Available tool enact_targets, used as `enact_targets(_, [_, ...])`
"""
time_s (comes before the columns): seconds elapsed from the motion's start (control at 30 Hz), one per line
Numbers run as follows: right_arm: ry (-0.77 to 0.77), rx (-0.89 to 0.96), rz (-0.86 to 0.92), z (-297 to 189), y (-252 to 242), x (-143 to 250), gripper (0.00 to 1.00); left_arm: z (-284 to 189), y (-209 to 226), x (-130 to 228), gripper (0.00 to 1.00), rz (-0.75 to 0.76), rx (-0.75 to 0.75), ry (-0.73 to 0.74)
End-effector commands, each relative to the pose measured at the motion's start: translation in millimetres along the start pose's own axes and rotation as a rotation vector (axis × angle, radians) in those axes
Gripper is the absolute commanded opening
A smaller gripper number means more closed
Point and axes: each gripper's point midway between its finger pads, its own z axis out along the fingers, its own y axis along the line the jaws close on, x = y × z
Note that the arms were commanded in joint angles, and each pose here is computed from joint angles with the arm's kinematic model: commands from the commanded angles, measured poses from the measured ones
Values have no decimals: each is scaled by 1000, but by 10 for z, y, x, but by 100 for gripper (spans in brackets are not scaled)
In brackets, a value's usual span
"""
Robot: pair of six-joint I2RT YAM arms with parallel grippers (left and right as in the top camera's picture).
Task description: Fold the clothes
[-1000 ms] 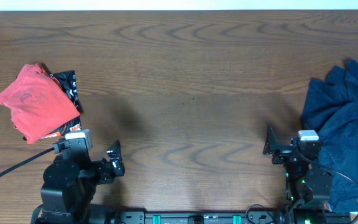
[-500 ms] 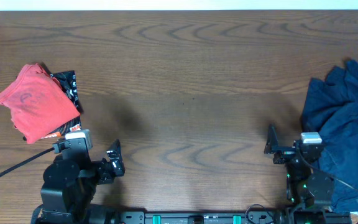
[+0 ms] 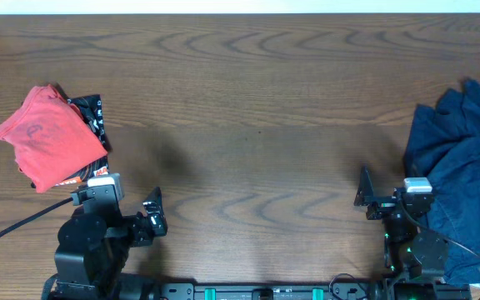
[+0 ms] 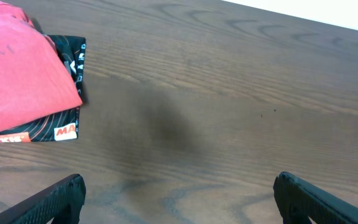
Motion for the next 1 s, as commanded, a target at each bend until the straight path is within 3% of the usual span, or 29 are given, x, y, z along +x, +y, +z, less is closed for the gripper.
enact_targets(0.0, [-4, -21, 10, -5, 48, -6, 99, -2, 26, -5, 98, 2, -14, -4])
enact_targets(0.47, [-4, -21, 10, -5, 48, -6, 99, -9, 171, -5, 98, -41, -77, -18])
enact_targets(0.7, [-4, -21, 10, -5, 48, -6, 99, 129, 487, 307, 98, -93, -197, -17])
enact_targets(0.97, [-4, -21, 10, -5, 48, -5, 99, 557, 554, 386, 98, -89, -148, -241])
